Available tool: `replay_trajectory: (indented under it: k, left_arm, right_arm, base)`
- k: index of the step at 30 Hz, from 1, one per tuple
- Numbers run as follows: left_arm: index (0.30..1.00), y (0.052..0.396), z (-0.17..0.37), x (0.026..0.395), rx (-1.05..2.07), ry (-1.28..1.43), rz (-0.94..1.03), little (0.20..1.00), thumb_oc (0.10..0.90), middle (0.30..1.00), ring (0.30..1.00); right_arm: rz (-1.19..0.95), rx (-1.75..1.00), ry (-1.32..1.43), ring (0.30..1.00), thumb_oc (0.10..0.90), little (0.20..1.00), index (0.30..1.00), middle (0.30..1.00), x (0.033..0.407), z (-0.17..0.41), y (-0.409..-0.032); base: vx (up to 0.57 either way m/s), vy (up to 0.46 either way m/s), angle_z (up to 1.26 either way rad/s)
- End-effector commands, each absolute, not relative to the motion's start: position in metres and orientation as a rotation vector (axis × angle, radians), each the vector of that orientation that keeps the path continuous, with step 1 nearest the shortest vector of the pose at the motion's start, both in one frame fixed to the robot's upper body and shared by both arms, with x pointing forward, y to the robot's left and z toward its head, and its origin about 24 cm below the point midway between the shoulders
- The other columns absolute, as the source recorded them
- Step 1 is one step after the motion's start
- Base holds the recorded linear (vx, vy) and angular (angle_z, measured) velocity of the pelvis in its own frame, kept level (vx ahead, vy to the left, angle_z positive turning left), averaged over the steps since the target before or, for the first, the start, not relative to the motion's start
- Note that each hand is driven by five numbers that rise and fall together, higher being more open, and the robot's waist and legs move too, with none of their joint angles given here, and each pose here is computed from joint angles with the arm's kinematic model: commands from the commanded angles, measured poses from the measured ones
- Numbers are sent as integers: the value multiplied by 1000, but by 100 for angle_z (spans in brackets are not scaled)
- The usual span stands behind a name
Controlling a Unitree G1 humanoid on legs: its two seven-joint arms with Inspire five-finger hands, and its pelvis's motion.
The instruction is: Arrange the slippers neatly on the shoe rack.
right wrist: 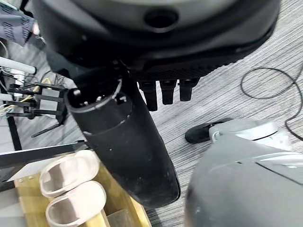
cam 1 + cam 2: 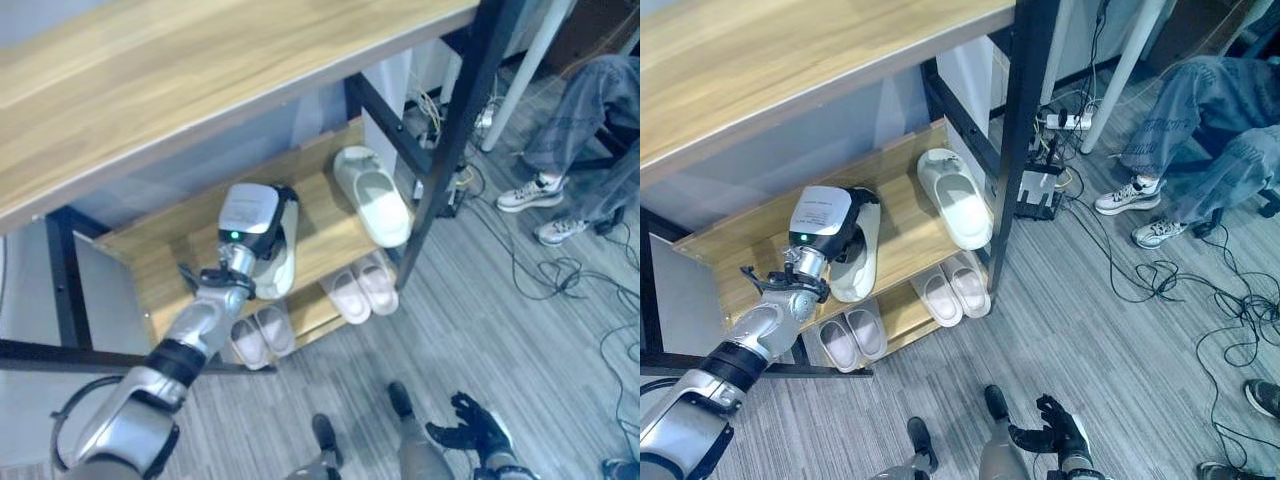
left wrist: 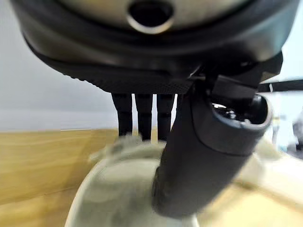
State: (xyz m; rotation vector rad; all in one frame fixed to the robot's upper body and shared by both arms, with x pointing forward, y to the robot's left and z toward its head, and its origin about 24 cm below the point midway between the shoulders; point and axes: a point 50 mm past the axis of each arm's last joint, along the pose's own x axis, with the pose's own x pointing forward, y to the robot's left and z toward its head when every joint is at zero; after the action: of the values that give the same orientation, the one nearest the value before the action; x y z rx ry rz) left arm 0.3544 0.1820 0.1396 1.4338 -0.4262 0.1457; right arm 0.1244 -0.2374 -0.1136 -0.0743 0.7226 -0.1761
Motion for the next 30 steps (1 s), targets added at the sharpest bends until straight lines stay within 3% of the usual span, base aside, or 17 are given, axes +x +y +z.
replay_trajectory:
  k: [1,10,19,25,30]
  left_arm:
    - [300,162,193,365,1333,-609,236,300,400,300,300]
    - [300,136,200,379,1392,-637,219,300,400,300,300]
    - [300,135,221,390,1484,-669,268,300,400,300,300]
    - [300,162,244,391,1589,-678,356,300,400,300,300]
    - [300,156,253,394,1602,-699,370,300,400,300,300]
  right_arm:
    - [-207,-71,606,900,800,900,900,900,140,-97,-248]
    - [-210,-92,582,900,800,900,900,900,147,-92,-254]
    - [-248,-105,575,900,800,900,900,900,148,-90,-264]
    - [-254,-96,552,900,800,900,900,900,156,-89,-260]
    - [-237,-94,552,900,800,900,900,900,156,-90,-257]
  base:
    - [-12,-10,-3]
    - [5,-12,-1]
    - [15,-44,-6]
    - [17,-28,-11]
    - [0,0,0]
